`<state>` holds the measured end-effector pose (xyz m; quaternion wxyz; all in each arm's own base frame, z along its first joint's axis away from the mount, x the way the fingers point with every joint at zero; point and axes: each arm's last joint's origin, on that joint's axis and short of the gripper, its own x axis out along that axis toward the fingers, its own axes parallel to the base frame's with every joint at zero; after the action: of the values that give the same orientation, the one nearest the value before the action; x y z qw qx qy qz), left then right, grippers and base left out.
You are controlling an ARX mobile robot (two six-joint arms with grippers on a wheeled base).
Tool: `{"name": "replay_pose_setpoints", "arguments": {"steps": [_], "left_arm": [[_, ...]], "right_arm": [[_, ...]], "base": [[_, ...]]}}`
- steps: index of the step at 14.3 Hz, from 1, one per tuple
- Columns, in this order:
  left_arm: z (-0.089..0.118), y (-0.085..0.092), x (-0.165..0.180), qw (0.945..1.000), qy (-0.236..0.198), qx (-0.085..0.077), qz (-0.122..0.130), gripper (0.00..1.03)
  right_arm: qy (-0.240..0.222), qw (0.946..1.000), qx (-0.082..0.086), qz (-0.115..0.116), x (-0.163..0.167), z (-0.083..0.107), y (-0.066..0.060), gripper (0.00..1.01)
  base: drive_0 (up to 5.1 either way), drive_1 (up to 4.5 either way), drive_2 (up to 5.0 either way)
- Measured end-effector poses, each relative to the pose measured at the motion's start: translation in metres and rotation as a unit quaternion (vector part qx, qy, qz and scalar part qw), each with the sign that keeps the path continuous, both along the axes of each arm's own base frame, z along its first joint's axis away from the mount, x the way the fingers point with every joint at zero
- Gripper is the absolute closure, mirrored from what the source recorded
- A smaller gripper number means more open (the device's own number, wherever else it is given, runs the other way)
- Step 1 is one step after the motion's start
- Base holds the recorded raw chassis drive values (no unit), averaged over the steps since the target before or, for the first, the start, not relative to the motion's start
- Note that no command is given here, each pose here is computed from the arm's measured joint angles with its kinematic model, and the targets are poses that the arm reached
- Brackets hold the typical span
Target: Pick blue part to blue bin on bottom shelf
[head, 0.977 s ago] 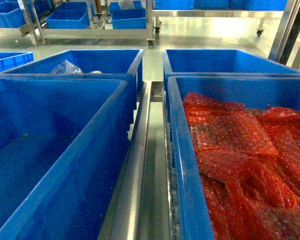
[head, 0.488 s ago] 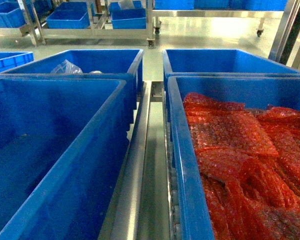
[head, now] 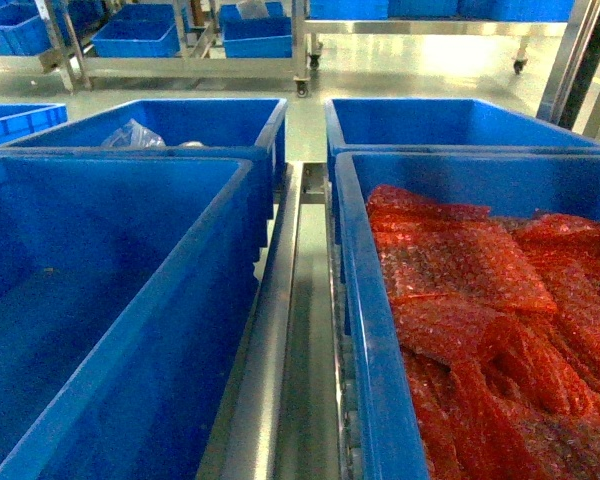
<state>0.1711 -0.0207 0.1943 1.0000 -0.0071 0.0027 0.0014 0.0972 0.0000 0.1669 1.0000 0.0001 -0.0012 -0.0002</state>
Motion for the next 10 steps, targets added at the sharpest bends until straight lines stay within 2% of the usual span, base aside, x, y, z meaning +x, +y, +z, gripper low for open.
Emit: {"name": "replay_pose_setpoints", "arguments": {"steps": [1, 2, 5, 6, 8, 9, 10], "left_arm": [[-0.003, 0.003, -0.006, 1.0000, -0.001, 0.000, 0.000, 0.94], [-0.007, 0.006, -0.011, 1.0000, 0.002, 0.001, 0.001, 1.01], [-0.015, 0.019, -0.025, 1.0000, 0.002, 0.001, -0.002, 1.01], [-0.017, 0.022, -0.029, 1.0000, 0.003, 0.000, 0.009, 1.01], [-0.019, 0.020, -0.036, 1.0000, 0.002, 0.000, -0.002, 1.01], [-0.023, 0.020, -0.039, 0.9999, -0.015, 0.000, -0.002, 1.01], [-0.028, 0.020, -0.041, 1.0000, 0.002, 0.000, -0.002, 1.01]], "right_arm": [[0.000, 1.0000, 0.000, 0.000, 0.000, 0.000, 0.000, 0.03], [0.000, 1.0000, 0.000, 0.000, 0.000, 0.000, 0.000, 0.03], [0.000, 1.0000, 0.000, 0.000, 0.000, 0.000, 0.000, 0.03], [0.000, 1.0000, 0.000, 0.000, 0.000, 0.000, 0.000, 0.03], [0.000, 1.0000, 0.000, 0.000, 0.000, 0.000, 0.000, 0.03], [0.000, 1.0000, 0.000, 0.000, 0.000, 0.000, 0.000, 0.03], [0.000, 1.0000, 0.000, 0.000, 0.000, 0.000, 0.000, 0.03]], "base": [[0.0, 0.00, 0.0], [0.0, 0.00, 0.0], [0.0, 0.00, 0.0], [0.0, 0.00, 0.0], [0.0, 0.00, 0.0], [0.0, 0.00, 0.0], [0.0, 0.00, 0.0]]}}
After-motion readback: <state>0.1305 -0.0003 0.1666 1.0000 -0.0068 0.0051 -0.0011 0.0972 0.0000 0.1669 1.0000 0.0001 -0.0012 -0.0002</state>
